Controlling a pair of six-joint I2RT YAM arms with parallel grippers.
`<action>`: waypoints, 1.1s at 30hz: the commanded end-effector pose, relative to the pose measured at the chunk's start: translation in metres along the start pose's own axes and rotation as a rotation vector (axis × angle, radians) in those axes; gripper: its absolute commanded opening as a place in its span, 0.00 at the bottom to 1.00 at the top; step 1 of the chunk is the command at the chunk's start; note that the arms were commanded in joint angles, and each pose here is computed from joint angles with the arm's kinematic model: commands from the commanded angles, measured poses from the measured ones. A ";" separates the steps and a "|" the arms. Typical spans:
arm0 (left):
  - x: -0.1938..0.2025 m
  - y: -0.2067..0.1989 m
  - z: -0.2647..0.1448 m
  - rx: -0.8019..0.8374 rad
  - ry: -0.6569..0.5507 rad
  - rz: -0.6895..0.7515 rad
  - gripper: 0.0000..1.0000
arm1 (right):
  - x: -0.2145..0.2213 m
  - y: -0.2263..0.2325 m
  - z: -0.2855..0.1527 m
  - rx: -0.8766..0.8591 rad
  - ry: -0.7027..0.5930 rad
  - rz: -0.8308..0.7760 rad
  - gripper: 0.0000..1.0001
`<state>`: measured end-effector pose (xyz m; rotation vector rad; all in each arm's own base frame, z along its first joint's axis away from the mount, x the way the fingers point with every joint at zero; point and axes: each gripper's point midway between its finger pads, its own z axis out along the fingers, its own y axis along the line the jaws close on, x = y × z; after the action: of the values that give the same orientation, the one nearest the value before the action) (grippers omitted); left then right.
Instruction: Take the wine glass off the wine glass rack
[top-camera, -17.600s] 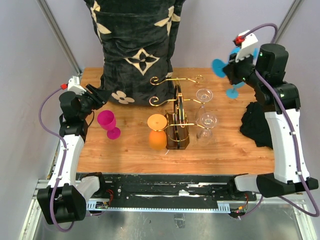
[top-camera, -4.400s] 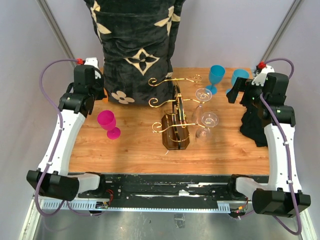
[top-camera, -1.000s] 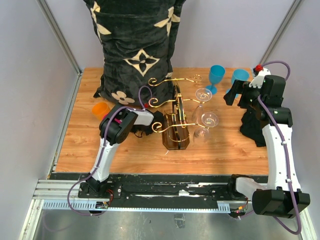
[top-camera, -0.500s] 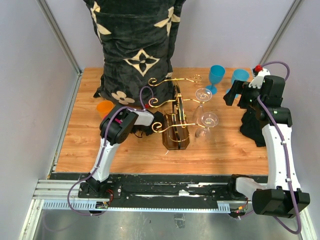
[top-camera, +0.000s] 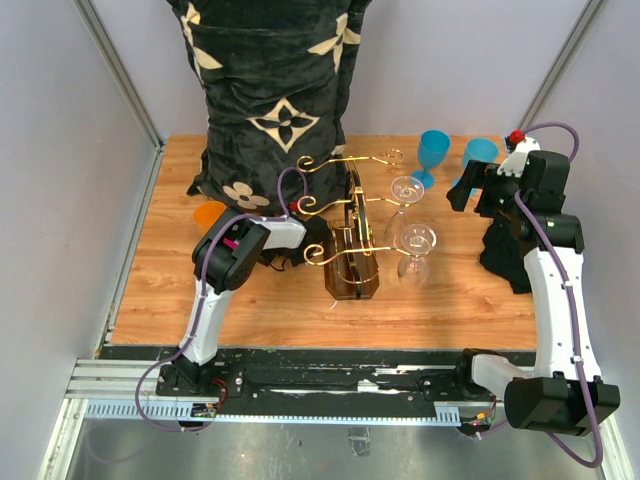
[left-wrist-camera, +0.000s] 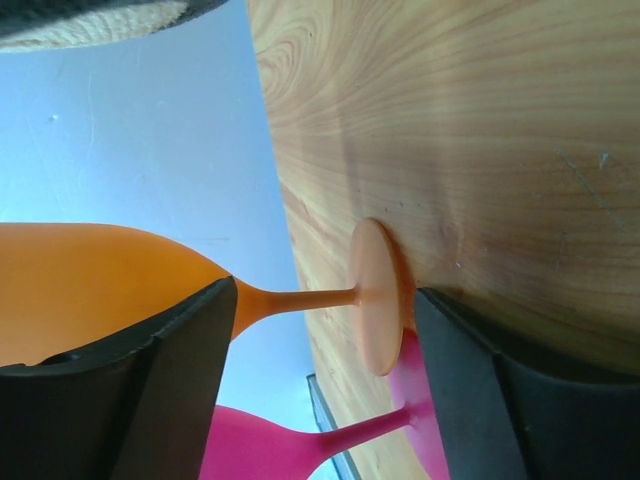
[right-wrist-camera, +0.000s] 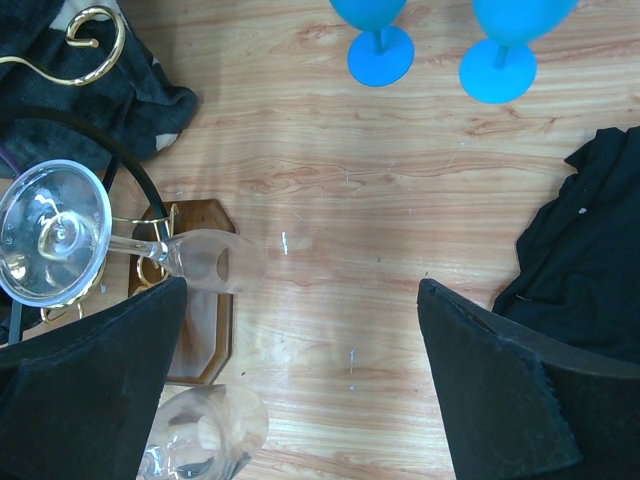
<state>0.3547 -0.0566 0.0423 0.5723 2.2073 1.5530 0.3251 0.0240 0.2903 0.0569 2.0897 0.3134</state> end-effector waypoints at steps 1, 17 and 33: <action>-0.023 -0.070 -0.015 0.330 -0.023 -0.217 0.83 | -0.002 0.004 0.002 -0.018 -0.013 -0.012 0.98; -0.048 -0.073 -0.030 0.494 -0.084 -0.268 0.98 | -0.001 0.003 0.001 -0.012 -0.015 -0.015 0.98; -0.065 -0.060 -0.044 0.715 -0.161 -0.413 0.97 | 0.001 0.001 0.003 -0.007 -0.009 -0.013 0.99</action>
<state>0.3892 -0.1146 0.0446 0.3821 2.3876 0.7987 0.3254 0.0239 0.2863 0.0585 2.0957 0.3138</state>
